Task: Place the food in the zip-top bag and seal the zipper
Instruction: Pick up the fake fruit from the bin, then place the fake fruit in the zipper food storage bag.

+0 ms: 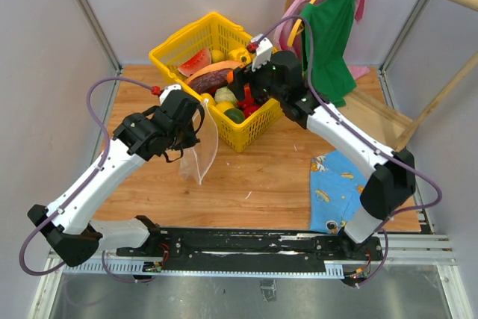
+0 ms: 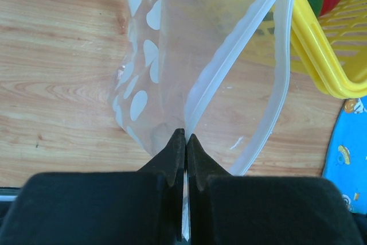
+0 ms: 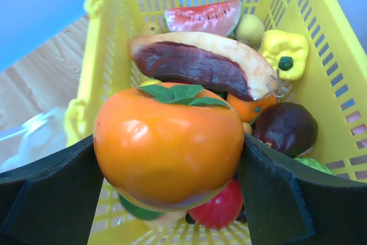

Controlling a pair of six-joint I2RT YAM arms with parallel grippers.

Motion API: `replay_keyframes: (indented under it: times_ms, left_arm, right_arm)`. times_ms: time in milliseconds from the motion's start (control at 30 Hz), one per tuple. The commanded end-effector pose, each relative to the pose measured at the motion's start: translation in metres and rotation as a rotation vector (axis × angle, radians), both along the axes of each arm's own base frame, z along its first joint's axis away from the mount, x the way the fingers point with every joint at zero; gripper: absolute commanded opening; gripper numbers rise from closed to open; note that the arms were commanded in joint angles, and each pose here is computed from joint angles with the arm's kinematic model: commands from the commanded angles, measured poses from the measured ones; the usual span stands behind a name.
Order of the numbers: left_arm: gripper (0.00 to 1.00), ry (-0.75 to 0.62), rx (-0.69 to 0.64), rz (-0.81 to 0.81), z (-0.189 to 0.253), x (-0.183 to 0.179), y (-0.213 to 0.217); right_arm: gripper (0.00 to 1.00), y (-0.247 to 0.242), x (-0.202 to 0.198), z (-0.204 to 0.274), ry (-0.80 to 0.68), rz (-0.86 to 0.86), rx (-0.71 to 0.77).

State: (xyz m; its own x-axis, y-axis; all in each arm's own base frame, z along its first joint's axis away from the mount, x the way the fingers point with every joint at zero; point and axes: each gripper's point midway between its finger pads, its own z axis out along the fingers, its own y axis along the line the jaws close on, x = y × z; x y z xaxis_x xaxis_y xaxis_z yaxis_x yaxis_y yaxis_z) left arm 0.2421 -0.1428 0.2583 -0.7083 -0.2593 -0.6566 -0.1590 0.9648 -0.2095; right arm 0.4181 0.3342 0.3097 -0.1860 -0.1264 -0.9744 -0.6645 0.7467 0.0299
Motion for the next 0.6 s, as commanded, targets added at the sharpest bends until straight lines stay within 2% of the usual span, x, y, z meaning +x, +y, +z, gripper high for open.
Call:
replay_keyframes:
  times_ms: [0,333,567]
  left_arm:
    - [0.00,-0.039,-0.045,-0.012,0.008,0.005,-0.003]
    - [0.00,-0.059,-0.084,-0.023,0.014,0.009,-0.007]
    - [0.00,-0.070,-0.099,-0.035,0.019,0.008,-0.008]
  right_arm:
    - [0.50,-0.003,-0.039,0.034,-0.060,0.127,0.052]
    - [0.48,0.025,-0.137,0.046,-0.113,0.409,0.123]
    - [0.48,0.057,-0.166,0.021,-0.120,0.533,0.083]
